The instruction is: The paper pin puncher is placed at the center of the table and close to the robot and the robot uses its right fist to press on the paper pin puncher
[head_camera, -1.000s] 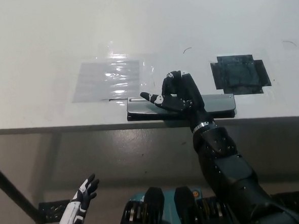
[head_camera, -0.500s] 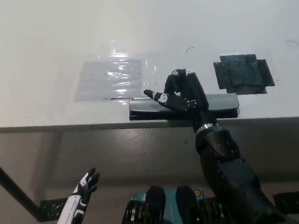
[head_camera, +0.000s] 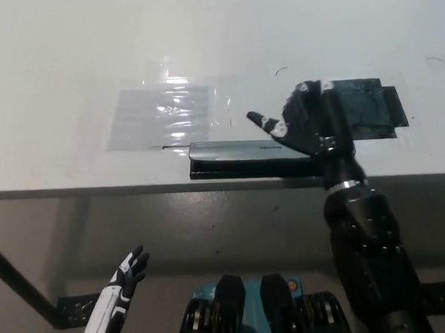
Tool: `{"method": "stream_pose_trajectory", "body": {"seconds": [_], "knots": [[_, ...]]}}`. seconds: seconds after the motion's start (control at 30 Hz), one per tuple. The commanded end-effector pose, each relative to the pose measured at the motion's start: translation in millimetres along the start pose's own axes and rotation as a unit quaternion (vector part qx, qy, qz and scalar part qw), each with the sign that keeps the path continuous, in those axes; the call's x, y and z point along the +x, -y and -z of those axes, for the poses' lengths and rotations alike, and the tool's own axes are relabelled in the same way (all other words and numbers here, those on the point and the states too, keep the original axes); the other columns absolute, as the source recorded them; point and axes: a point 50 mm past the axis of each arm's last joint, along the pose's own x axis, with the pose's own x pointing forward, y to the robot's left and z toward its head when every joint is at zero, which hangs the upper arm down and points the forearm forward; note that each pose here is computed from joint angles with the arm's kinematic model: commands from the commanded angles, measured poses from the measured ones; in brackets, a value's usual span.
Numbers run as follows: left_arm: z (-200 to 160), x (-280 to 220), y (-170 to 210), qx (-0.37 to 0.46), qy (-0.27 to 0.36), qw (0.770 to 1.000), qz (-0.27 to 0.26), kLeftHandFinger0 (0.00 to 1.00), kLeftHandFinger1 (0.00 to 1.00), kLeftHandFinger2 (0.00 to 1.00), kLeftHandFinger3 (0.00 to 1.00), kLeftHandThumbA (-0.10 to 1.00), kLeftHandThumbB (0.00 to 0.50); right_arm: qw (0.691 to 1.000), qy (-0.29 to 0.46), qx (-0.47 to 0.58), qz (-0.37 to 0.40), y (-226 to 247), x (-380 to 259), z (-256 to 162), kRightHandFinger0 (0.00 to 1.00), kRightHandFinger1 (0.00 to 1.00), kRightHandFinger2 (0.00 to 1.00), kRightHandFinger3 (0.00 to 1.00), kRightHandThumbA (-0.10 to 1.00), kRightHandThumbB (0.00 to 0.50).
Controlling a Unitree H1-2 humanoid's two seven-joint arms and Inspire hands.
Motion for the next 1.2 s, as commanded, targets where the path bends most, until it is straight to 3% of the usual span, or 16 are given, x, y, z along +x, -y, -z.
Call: {"method": "stream_pose_trajectory", "body": {"seconds": [0.0,0.03,0.2,0.27,0.4,0.43,0.53,0.63,0.73,0.8,0.83,0.9,0.93,0.97,1.1,1.17], "knots": [[-28.1,27.3,-13.7,0.013,0.063,0.998,0.005,1.00,1.00,1.00,1.00,1.00,0.257,0.969,0.198,0.054,-0.137,-35.2,-26.4,-200.7,0.00,0.00,0.00,0.00,1.00,0.266],[-28.6,28.7,-14.8,0.011,0.065,0.998,0.004,1.00,1.00,1.00,1.00,1.00,0.256,0.969,0.198,0.042,-0.144,-31.8,-39.8,-202.2,0.00,0.00,0.00,0.00,1.00,0.241],[-31.0,33.7,-16.7,0.012,0.072,0.997,0.000,1.00,1.00,1.00,1.00,1.00,0.241,0.983,0.152,-0.006,-0.101,-10.5,-86.8,-187.4,0.00,0.00,0.00,0.00,1.00,0.256],[-31.8,34.3,-16.0,0.009,0.074,0.997,-0.002,1.00,1.00,1.00,1.00,1.00,0.234,0.987,0.129,-0.013,-0.096,7.1,-105.5,-167.1,0.00,0.00,0.00,0.00,1.00,0.240],[-30.8,35.0,-15.5,0.009,0.073,0.997,-0.002,1.00,1.00,1.00,1.00,1.00,0.226,0.995,0.079,-0.034,-0.052,42.1,-139.8,-124.0,0.00,0.00,0.00,0.00,1.00,0.148],[-30.7,34.8,-15.1,0.009,0.072,0.997,0.000,1.00,1.00,1.00,1.00,1.00,0.228,0.997,0.056,-0.031,-0.038,49.6,-149.9,-113.7,0.00,0.00,0.00,0.00,1.00,0.163],[-30.7,34.3,-15.5,0.006,0.072,0.997,0.002,1.00,1.00,1.00,1.00,1.00,0.226,0.999,-0.005,-0.052,0.009,65.7,-178.6,-80.9,0.00,0.00,0.00,0.00,1.00,0.125],[-30.6,34.8,-16.2,0.004,0.071,0.997,0.001,1.00,1.00,1.00,1.00,1.00,0.222,0.997,-0.045,-0.062,0.032,71.0,-197.1,-59.0,0.00,0.00,0.00,0.00,1.00,0.125],[-30.8,35.6,-15.8,0.006,0.076,0.997,0.002,1.00,1.00,1.00,1.00,1.00,0.211,0.991,-0.088,-0.089,0.036,76.3,-217.9,-33.0,0.00,0.00,0.00,0.00,1.00,0.032],[-30.2,35.2,-14.3,0.007,0.075,0.997,0.004,1.00,1.00,1.00,1.00,1.00,0.210,0.989,-0.103,-0.093,0.050,77.5,-224.6,-24.4,0.05,0.00,0.00,0.01,1.00,0.009],[-29.7,35.1,-13.8,0.006,0.074,0.997,0.005,1.00,1.00,1.00,1.00,1.00,0.212,0.987,-0.111,-0.101,0.051,78.0,-226.9,-21.8,0.25,0.15,0.16,0.19,1.00,0.051],[-29.1,35.7,-13.7,0.004,0.073,0.997,0.005,1.00,1.00,1.00,1.00,1.00,0.222,0.984,-0.127,-0.119,0.044,77.9,-230.4,-12.3,0.65,0.73,0.82,0.77,1.00,0.159],[-28.9,35.9,-13.9,0.010,0.075,0.997,0.005,1.00,1.00,1.00,1.00,1.00,0.218,0.982,-0.135,-0.127,0.024,76.0,-232.2,-5.4,0.94,1.00,1.00,1.00,1.00,0.184],[-28.7,35.4,-13.9,0.010,0.074,0.997,0.004,1.00,1.00,1.00,1.00,1.00,0.218,0.982,-0.138,-0.133,0.012,74.6,-232.3,-2.0,1.00,1.00,1.00,1.00,1.00,0.189],[-29.1,35.6,-12.6,-0.002,0.074,0.997,0.003,1.00,1.00,1.00,1.00,1.00,0.214,0.981,-0.146,-0.127,-0.013,70.3,-233.9,13.8,1.00,1.00,1.00,1.00,1.00,0.285],[-29.4,36.6,-14.2,0.002,0.076,0.997,0.003,1.00,1.00,1.00,1.00,1.00,0.214,0.982,-0.145,-0.121,-0.015,67.5,-231.6,16.8,1.00,1.00,1.00,1.00,1.00,0.295]]}}
